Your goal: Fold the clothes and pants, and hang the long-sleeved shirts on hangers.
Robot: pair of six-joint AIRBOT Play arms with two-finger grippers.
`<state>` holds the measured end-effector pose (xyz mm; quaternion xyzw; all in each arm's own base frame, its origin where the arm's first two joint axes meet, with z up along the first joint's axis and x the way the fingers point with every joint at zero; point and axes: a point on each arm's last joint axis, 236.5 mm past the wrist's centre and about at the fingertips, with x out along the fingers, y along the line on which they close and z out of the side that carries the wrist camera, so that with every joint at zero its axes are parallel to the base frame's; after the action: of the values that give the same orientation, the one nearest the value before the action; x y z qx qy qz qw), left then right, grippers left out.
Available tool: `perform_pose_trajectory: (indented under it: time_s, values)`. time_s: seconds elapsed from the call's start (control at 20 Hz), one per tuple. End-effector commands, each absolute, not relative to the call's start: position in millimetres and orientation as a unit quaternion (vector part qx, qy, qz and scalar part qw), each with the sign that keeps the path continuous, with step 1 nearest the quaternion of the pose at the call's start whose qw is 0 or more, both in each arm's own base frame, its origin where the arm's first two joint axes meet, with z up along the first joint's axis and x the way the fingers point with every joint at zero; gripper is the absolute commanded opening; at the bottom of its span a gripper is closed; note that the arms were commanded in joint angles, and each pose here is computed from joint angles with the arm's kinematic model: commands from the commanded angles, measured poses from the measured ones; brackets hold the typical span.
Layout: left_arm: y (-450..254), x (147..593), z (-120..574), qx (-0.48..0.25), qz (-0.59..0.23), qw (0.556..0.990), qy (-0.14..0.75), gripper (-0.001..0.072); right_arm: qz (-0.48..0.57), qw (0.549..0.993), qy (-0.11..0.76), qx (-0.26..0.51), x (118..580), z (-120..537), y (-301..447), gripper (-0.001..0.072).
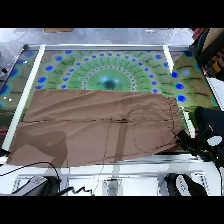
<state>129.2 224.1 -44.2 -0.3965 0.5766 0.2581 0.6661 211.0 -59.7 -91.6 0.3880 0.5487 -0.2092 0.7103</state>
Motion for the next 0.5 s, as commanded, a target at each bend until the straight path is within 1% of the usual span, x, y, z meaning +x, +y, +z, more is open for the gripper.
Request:
perform_pose_trajectory:
  time_s: [0.0,0.1,0.2,0.4,0.45]
  values:
    - [221,118,-76,-0.417,0.256,0.648,0.584,0.0630,-0.209,0.711,0.548,0.388,211,-91,-60,0.0025]
    - [223,119,-89,-0.424,0.254,0.641,0.588,0.0629,-0.209,0.711,0.549,0.388,211,-91,-59,0.0025]
    - [227,122,-97,-0.420,0.248,0.646,0.587,0.0620,-0.209,0.711,0.548,0.388,211,-91,-60,0.0024]
    - [240,124,-105,-0.411,0.262,0.654,0.579,0.0619,-0.209,0.710,0.549,0.388,211,-91,-59,0.0025]
    - [244,124,-106,-0.407,0.267,0.657,0.575,0.0586,-0.209,0.710,0.549,0.388,211,-91,-59,0.0025]
